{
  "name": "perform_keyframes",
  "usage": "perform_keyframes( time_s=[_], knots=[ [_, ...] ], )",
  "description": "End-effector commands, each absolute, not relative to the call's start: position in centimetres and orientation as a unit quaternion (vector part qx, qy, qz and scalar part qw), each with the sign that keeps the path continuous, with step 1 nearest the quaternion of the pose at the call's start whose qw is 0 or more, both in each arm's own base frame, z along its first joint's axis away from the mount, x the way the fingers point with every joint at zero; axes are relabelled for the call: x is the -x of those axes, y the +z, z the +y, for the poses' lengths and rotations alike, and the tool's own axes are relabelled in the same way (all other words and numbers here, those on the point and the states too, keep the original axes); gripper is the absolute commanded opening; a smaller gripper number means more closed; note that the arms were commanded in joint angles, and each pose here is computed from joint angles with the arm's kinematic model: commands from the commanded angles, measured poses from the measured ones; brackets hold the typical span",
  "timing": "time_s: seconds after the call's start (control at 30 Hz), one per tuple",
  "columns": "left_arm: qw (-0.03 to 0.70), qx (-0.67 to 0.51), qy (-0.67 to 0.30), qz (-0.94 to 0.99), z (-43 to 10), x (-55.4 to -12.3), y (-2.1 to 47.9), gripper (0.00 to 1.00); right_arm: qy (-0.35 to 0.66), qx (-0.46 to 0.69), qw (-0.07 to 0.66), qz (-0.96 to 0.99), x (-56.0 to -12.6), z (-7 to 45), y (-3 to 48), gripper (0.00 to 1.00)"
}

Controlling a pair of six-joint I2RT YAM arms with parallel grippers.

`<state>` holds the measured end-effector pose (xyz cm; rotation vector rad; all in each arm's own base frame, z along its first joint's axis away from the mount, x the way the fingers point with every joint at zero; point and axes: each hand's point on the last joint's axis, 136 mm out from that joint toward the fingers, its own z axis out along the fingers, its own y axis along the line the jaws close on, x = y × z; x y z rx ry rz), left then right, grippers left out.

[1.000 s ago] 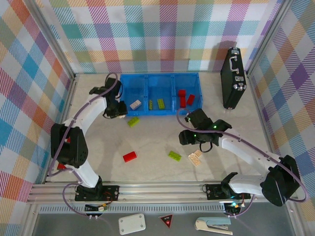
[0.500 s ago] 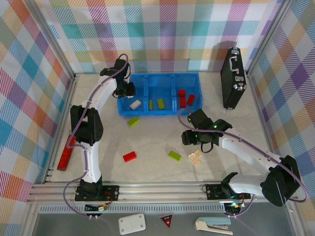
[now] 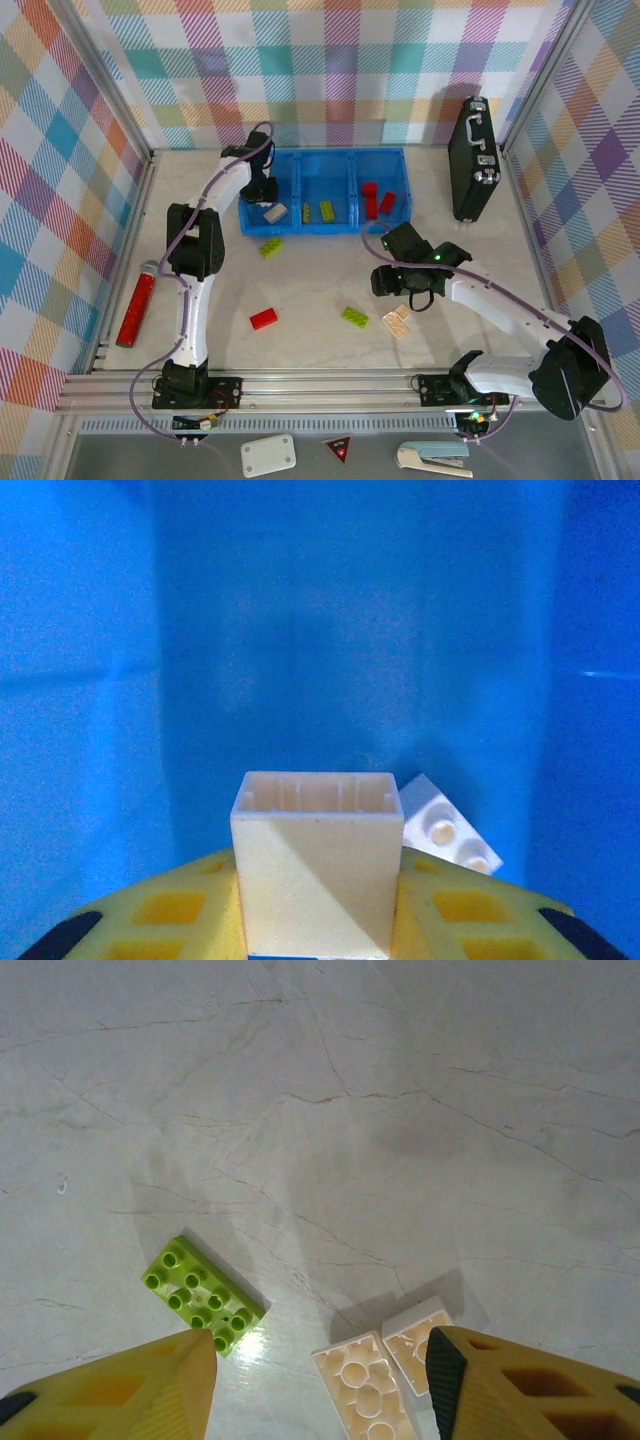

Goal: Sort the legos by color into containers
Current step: Place the lego in the container.

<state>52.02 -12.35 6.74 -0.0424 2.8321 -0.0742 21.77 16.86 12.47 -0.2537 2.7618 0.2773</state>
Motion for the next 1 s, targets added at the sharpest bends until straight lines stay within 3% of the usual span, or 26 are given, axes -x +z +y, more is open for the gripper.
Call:
perform_keyframes(
  time_s=[0.0,0.33,0.97],
  knots=[
    [0.159,0.005,-0.016,0.987,-12.6,-52.4,6.7,0.36,0.106,0.08,0.179,0.975,-21.5,16.9,13.0,0.59],
    [0.173,0.012,-0.038,0.984,-13.2,-52.6,7.9,0.44,0.113,0.088,0.186,0.972,-21.5,17.1,14.1,0.6],
    [0.184,-0.002,-0.058,0.981,-12.5,-48.5,14.1,0.45,0.136,0.128,0.157,0.97,-22.7,21.3,12.6,0.6]
  ],
)
